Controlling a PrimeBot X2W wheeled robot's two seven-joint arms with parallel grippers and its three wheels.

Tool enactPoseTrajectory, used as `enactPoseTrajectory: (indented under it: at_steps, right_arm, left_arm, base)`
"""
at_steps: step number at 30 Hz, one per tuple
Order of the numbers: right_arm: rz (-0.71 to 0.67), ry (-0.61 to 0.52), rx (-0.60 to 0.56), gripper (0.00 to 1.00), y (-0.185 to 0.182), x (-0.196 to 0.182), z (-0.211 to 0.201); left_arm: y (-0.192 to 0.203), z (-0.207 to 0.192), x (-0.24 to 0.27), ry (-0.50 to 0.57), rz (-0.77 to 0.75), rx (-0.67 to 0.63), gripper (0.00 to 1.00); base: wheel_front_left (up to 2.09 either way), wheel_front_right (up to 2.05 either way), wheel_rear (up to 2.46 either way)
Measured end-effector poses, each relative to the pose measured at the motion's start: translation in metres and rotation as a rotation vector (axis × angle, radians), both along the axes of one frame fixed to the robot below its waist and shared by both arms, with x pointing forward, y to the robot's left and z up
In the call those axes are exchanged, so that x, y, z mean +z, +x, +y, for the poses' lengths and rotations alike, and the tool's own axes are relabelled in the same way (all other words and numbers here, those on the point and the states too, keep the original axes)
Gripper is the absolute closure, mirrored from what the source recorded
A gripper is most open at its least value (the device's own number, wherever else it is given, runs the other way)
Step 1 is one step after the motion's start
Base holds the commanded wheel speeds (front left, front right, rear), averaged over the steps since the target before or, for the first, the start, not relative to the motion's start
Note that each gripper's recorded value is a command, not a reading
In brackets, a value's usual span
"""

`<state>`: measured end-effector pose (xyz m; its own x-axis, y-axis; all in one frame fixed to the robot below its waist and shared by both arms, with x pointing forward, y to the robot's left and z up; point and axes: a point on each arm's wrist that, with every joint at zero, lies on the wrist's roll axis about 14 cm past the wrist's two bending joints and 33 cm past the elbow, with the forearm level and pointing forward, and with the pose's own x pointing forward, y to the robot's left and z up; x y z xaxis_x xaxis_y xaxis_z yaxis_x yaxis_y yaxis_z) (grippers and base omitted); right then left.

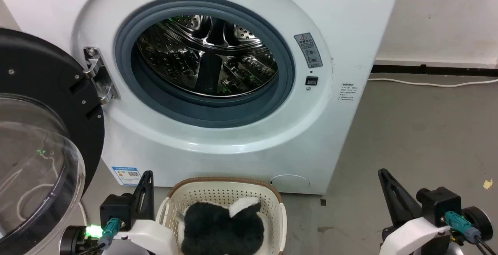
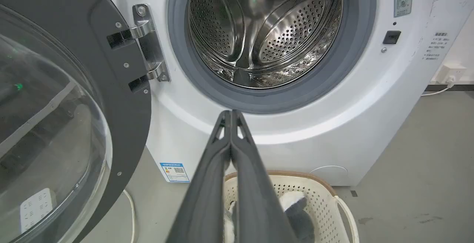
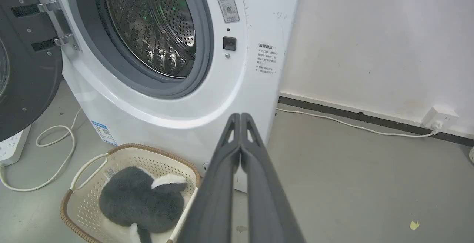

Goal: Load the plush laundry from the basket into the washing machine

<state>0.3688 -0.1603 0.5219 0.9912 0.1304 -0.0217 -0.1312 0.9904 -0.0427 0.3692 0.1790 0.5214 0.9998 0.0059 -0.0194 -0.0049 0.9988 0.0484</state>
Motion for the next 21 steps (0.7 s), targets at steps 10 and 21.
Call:
enactPoseTrajectory:
  at_steps: [10,21]
  right_arm:
    - [0.0,0.0,0.0,1.0,0.0,0.0,-0.0001]
    - [0.0,0.0,0.0,1.0,0.0,0.0,-0.0001]
  left_arm:
    - [0.0,-0.0002,0.0,0.0,0.0,-0.001,1.0]
    - [0.0,-0.0001,0.0,0.0,0.0,0.0,1.0]
  base:
    - [0.0,0.0,0.0]
    - [0.0,0.0,0.0]
